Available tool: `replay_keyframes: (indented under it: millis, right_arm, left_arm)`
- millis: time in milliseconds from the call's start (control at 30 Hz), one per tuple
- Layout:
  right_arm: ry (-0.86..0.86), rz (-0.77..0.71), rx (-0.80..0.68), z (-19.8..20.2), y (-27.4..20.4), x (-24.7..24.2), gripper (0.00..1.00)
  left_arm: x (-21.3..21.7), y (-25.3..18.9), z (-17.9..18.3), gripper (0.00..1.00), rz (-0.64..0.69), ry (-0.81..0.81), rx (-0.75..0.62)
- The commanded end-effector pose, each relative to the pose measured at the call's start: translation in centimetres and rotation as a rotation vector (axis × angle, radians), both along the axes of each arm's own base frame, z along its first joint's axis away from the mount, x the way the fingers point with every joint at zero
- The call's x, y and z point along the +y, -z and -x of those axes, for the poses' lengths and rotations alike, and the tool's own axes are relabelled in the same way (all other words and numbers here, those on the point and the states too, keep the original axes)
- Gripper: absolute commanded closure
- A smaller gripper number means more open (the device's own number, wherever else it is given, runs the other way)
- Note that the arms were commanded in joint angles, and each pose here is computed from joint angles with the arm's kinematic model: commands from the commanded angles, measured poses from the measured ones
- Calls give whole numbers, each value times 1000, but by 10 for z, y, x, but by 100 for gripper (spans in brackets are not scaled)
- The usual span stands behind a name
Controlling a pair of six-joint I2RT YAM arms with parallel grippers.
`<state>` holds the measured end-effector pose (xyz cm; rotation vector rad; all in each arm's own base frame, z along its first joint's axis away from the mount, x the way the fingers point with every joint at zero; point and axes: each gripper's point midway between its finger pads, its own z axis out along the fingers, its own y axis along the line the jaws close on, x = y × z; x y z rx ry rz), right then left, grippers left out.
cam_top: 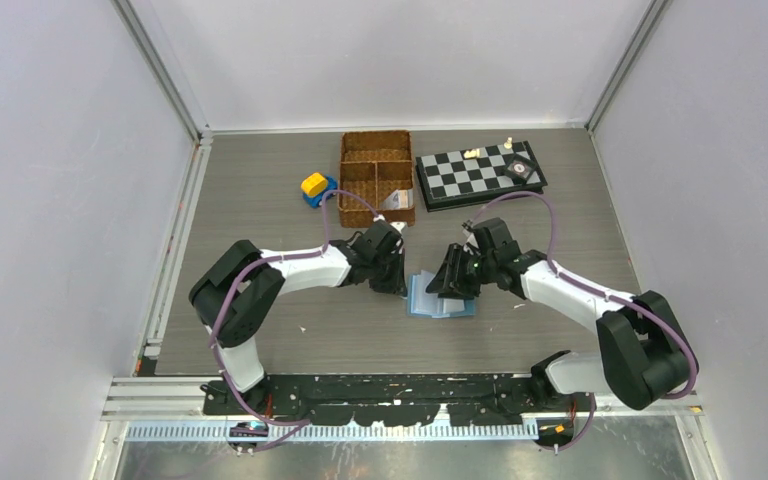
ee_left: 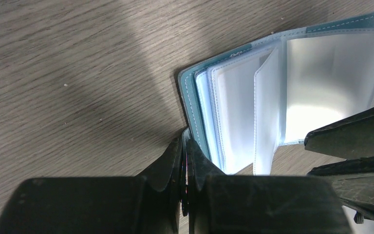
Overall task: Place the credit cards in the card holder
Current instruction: Turn over the card slot in the card holder.
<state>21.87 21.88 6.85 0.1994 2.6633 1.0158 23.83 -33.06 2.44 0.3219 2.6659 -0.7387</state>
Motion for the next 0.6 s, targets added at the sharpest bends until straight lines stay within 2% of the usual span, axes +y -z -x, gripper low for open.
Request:
replay_keyframes:
  millis: [0,67,267,433,567]
  right_arm:
    - [5,8,-86,-17,-15,6,57]
    - [11,44,-101,-17,-14,2,56]
    - [13,180,-170,-17,-18,-7,44]
    - [52,362,-288,-22,-30,-16,32]
    - [69,467,-352,-23,-31,-13,27]
  left_arm:
    - [2,-5,-1,100,13,-7,-24]
    - [3,-5,-1,100,15,-11,-25]
    - [5,-12,-3,99,30,-20,-47]
    - [11,-25,-5,91,41,-31,-89]
    - [18,-31,-5,90,41,-41,-105]
